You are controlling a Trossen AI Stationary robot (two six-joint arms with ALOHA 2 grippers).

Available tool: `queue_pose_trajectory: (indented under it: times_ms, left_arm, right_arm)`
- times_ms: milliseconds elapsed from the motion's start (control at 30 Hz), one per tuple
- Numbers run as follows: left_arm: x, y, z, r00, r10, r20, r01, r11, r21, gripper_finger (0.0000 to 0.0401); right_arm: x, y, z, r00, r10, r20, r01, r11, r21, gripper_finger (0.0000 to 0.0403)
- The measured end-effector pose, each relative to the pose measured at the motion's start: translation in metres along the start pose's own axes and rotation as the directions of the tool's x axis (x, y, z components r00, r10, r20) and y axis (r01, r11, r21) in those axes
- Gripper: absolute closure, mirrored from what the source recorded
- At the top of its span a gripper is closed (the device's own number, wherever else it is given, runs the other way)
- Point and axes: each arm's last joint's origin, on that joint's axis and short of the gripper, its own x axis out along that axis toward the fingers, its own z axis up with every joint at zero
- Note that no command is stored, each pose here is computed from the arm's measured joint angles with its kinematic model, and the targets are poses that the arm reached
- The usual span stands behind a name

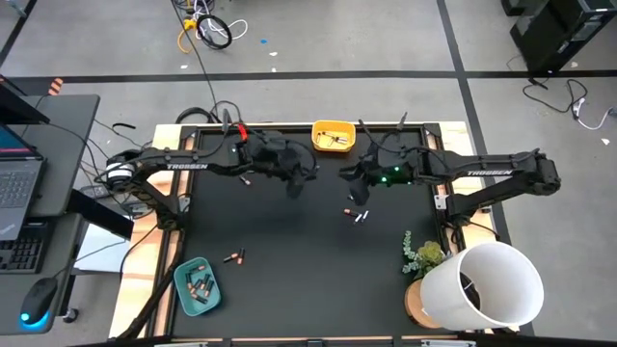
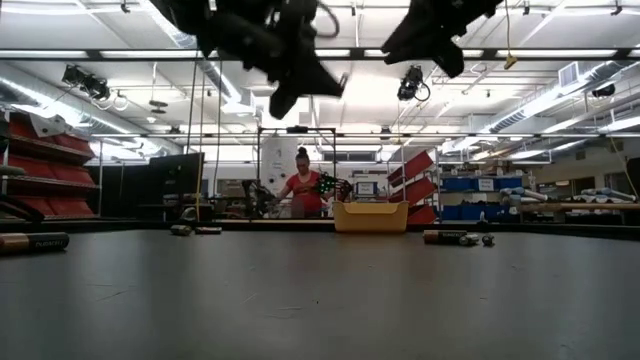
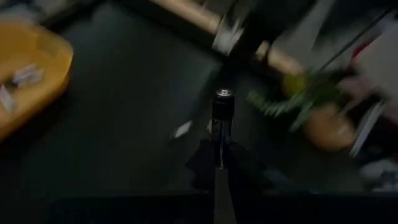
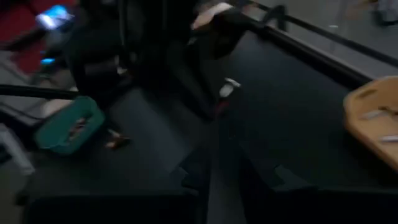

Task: Sort batteries
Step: Put the silver battery into the yellow bin

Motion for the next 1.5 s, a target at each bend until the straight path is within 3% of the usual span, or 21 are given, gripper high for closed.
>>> queue_pose_trajectory:
  times_ms: [200, 433, 633, 1233, 1500]
  left_arm:
    - [-0.008, -0.017, 0.031, 0.993, -0.035, 0.114, 0.035, 0.999, 0.009, 0.0369]
    - [-0.011, -0.029, 0.047, 0.964, -0.046, 0.262, 0.044, 0.999, 0.013, 0.0369]
    - [-0.01, -0.036, 0.045, 0.963, -0.048, 0.266, 0.045, 0.999, 0.019, 0.0369]
    - [-0.002, -0.056, 0.045, 0.928, -0.122, 0.351, 0.108, 0.992, 0.058, 0.0369]
    - [0.014, -0.06, 0.042, 0.901, -0.133, 0.414, 0.133, 0.991, 0.028, 0.0369]
  right_arm:
    - [0.003, 0.007, 0.009, 0.98, 0.129, 0.15, -0.127, 0.992, -0.024, 0.0282]
    - [0.003, 0.005, 0.012, 0.975, 0.113, 0.189, -0.106, 0.993, -0.044, 0.0245]
    - [0.001, 0.003, 0.014, 0.972, 0.042, 0.233, -0.038, 0.999, -0.022, 0.0245]
    - [-0.004, -0.001, 0.028, 0.939, 0.188, 0.287, -0.19, 0.982, -0.023, 0.0251]
    - [-0.005, 0.001, 0.032, 0.926, 0.187, 0.327, -0.192, 0.981, -0.018, 0.0277]
